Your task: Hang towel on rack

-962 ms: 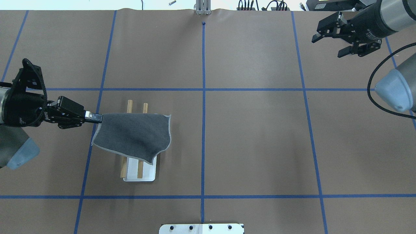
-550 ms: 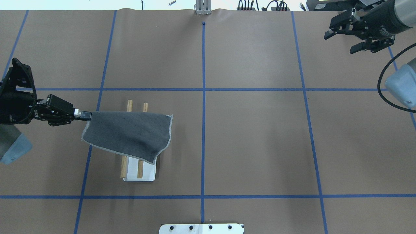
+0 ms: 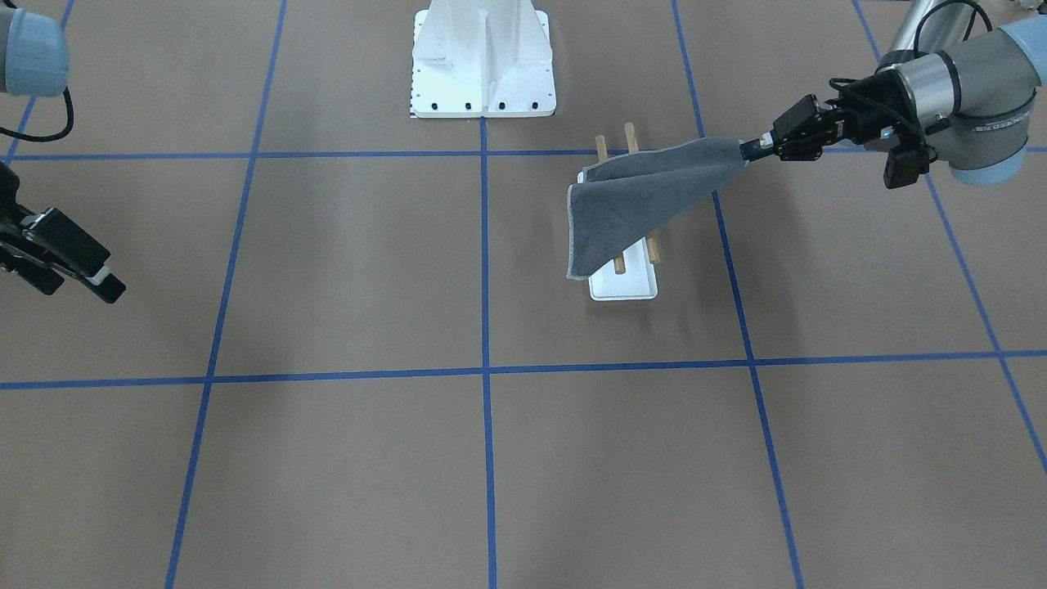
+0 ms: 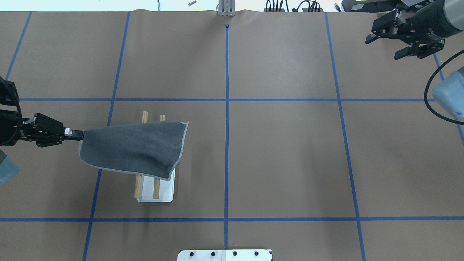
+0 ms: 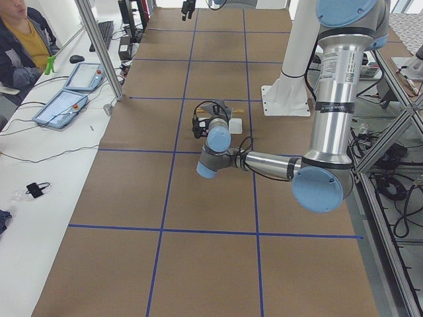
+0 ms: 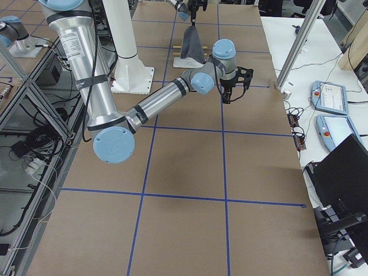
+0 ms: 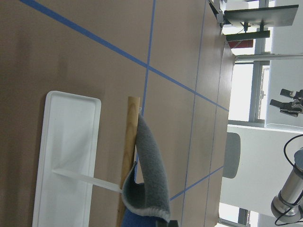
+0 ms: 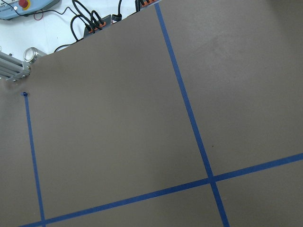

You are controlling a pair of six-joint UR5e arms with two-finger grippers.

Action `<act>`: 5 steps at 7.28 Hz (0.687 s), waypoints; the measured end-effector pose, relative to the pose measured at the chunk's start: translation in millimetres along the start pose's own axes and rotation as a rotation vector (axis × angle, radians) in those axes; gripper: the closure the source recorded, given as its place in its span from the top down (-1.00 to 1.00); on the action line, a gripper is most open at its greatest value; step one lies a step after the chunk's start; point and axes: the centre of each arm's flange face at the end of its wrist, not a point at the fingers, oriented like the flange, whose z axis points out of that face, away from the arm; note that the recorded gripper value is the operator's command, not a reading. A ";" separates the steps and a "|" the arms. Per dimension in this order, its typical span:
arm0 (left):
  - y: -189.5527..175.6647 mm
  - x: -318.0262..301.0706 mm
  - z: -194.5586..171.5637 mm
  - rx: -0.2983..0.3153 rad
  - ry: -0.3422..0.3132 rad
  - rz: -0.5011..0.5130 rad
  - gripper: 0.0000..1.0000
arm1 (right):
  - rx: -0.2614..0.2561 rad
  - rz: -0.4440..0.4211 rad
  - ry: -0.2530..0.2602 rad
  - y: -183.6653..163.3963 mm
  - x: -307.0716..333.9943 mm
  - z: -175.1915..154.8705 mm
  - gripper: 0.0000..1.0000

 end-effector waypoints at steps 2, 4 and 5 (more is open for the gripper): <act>-4.0 -9.0 -0.7 0.011 -0.010 -0.015 0.97 | 0.002 0.004 0.007 -1.4 4.8 2.2 1.00; -8.8 -13.4 -1.0 0.034 -0.010 -0.024 0.97 | 0.003 -0.002 0.015 -2.1 11.1 3.4 1.00; -13.5 -13.3 -4.5 0.068 -0.001 -0.024 0.97 | 0.004 -0.004 0.016 -2.7 12.6 3.1 1.00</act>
